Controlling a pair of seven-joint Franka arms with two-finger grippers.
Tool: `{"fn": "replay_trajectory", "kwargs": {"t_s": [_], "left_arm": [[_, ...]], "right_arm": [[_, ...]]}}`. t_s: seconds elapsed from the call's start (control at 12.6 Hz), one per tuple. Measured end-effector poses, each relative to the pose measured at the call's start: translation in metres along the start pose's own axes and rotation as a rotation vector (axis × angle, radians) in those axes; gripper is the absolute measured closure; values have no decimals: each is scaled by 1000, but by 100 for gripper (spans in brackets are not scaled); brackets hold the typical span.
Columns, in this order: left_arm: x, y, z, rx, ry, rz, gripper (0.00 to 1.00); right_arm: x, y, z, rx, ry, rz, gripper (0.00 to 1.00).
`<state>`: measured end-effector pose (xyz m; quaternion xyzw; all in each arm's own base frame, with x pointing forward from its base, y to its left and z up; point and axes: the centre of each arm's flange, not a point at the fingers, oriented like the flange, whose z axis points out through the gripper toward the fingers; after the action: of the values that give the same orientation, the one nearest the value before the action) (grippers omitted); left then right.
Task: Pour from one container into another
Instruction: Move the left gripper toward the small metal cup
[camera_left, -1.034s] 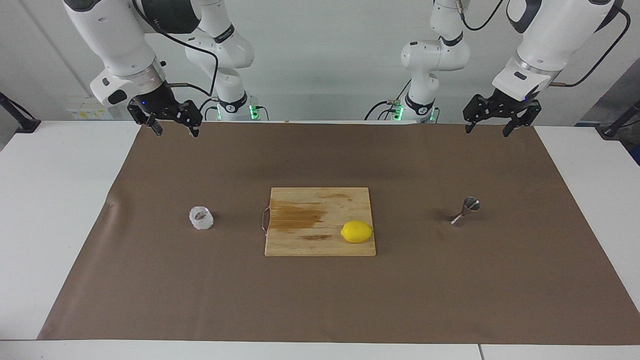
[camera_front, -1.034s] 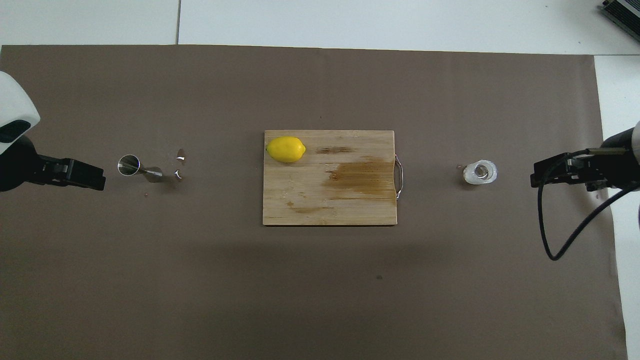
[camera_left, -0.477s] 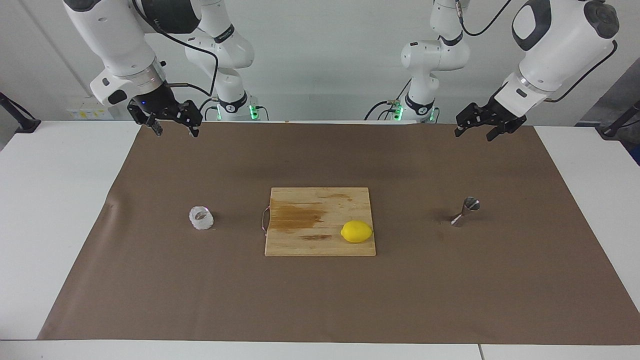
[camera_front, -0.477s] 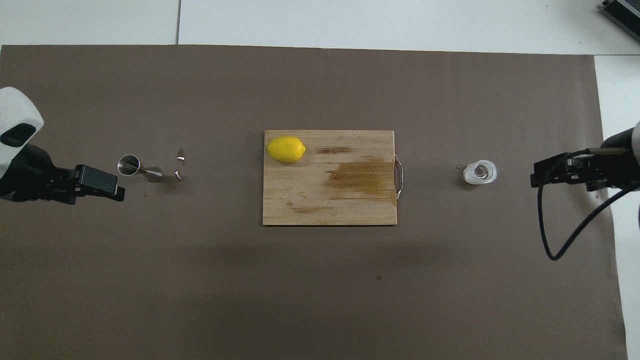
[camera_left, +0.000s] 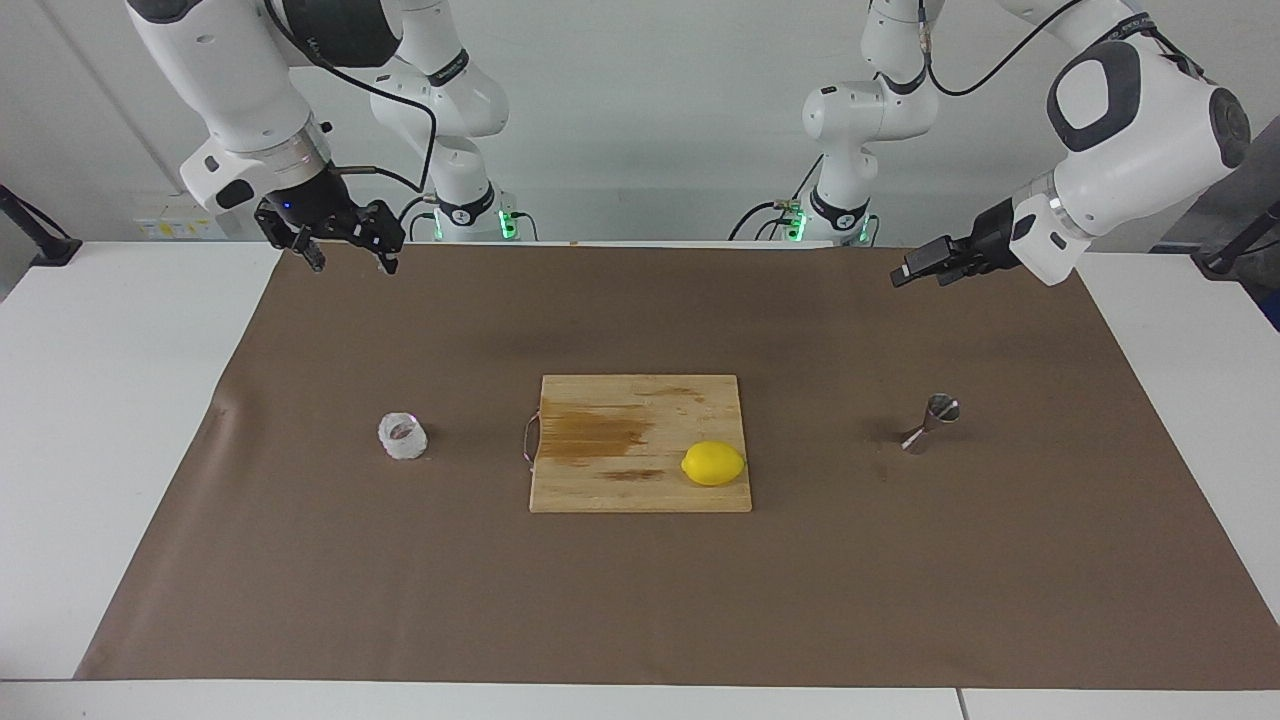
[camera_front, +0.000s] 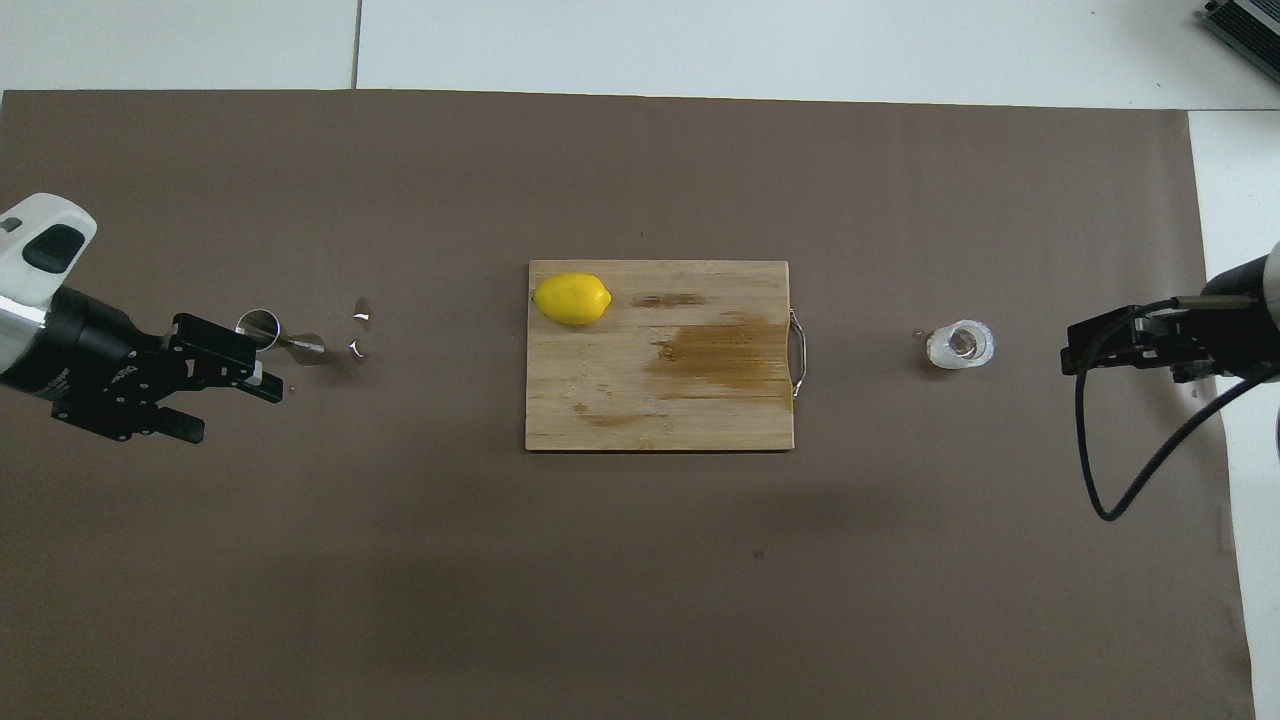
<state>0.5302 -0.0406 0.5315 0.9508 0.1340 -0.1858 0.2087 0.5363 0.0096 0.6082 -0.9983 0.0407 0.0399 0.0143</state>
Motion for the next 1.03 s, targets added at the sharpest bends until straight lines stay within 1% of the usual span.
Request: {"fn": "replay_trajectory", "kwargs": {"t_s": [0.16, 0.32, 0.48, 0.72, 1.03], "left_arm": [[5, -5, 17, -82, -71, -138, 0], [6, -8, 34, -137, -138, -265, 0], [7, -12, 46, -165, -184, -359, 0], [12, -26, 51, -189, -248, -503, 0], [38, -53, 47, -237, -288, -637, 0]], "right_arm": [[0, 0, 0, 0, 0, 0, 0], [0, 0, 0, 0, 0, 0, 0], [0, 0, 0, 0, 0, 0, 0], [0, 0, 0, 0, 0, 0, 0], [0, 0, 0, 0, 0, 0, 0]]}}
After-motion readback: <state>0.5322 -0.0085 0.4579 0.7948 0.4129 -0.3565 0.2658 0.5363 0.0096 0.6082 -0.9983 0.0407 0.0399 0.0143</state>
